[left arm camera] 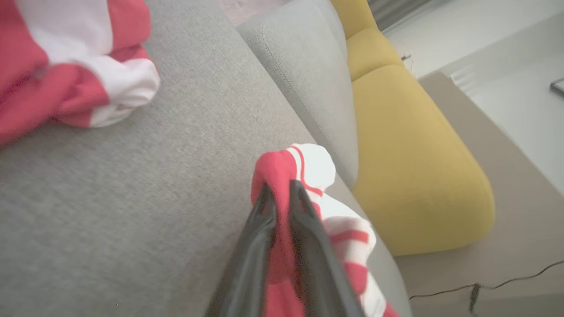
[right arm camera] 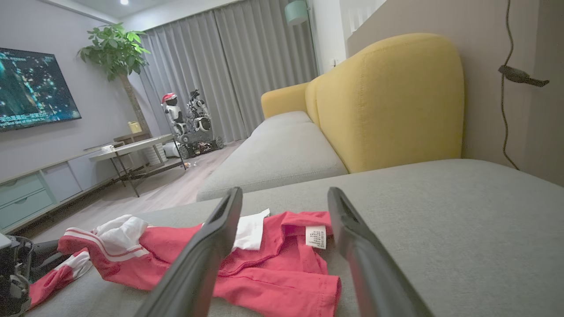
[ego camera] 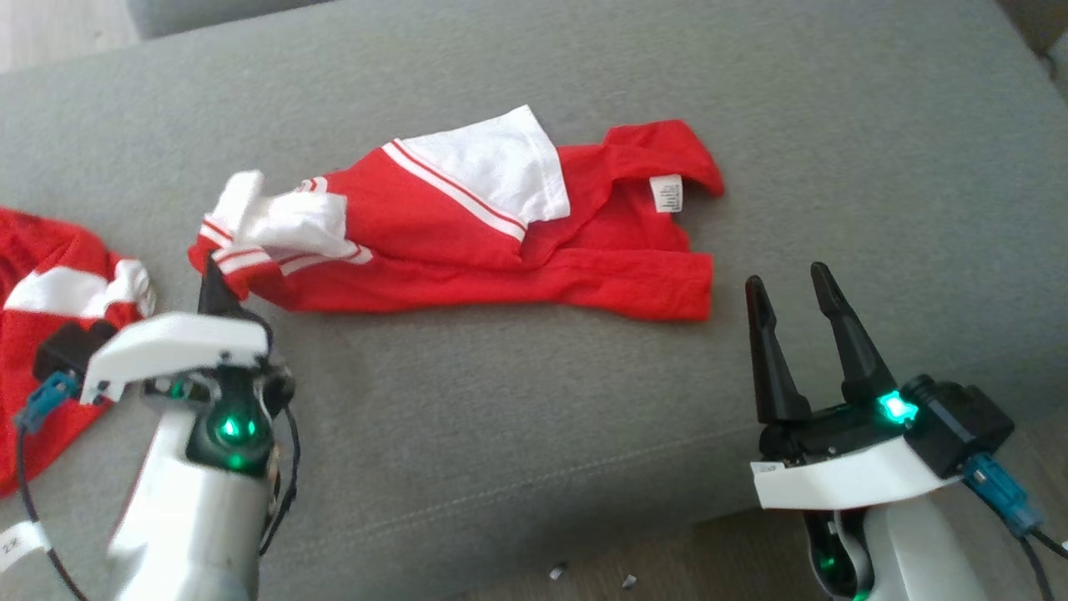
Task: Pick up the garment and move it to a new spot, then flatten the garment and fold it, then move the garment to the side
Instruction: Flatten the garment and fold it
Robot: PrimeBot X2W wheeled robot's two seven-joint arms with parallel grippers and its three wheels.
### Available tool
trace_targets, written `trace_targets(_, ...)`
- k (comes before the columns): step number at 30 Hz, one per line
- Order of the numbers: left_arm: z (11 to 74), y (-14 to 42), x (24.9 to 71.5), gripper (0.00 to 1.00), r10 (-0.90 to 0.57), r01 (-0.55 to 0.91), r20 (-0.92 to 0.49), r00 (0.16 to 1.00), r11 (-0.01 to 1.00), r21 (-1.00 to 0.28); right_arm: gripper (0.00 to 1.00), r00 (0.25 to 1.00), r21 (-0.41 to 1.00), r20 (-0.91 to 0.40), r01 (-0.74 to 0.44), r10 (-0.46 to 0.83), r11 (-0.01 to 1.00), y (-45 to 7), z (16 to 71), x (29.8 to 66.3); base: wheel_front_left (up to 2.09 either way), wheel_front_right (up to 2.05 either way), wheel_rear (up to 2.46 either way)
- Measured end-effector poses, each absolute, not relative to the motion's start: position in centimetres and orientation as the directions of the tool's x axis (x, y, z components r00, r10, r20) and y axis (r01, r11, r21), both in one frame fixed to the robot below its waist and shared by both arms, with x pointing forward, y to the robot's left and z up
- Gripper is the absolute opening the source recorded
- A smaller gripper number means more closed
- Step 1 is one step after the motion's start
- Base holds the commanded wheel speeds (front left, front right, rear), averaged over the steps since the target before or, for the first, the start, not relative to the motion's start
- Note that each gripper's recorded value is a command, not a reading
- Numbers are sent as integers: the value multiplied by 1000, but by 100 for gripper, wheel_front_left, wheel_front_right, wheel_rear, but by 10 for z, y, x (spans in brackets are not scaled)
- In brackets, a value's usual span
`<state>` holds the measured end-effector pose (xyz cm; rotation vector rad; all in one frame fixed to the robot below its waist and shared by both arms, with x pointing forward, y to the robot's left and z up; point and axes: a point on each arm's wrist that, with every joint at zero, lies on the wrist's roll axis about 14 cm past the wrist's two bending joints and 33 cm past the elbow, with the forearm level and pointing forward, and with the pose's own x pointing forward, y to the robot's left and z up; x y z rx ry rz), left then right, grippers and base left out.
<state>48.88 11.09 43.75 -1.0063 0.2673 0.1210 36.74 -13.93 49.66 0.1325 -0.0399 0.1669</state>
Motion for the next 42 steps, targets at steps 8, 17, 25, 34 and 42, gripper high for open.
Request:
trace_targets(8,439,140,463,100,-19,-50,-155,988,902,-429,100,977,136,8,-213,214,968,-123,480,379,0,0,0)
trace_targets(17,451,122,479,100,-142,143,-58,988,990,10,100,972,144,-28,-228,235,963,-117,465,395,0,0,0)
trace_targets(25,430,127,527,100,-209,234,-152,966,956,174,100,975,144,-58,-204,214,968,-125,453,404,0,0,0)
trace_targets(34,400,124,558,100,-277,403,-437,856,887,227,100,979,152,-73,-179,191,972,-134,446,412,0,0,0)
trace_targets(42,412,135,597,100,-198,445,-588,784,840,310,100,979,158,-99,-163,180,974,-138,438,412,0,0,0)
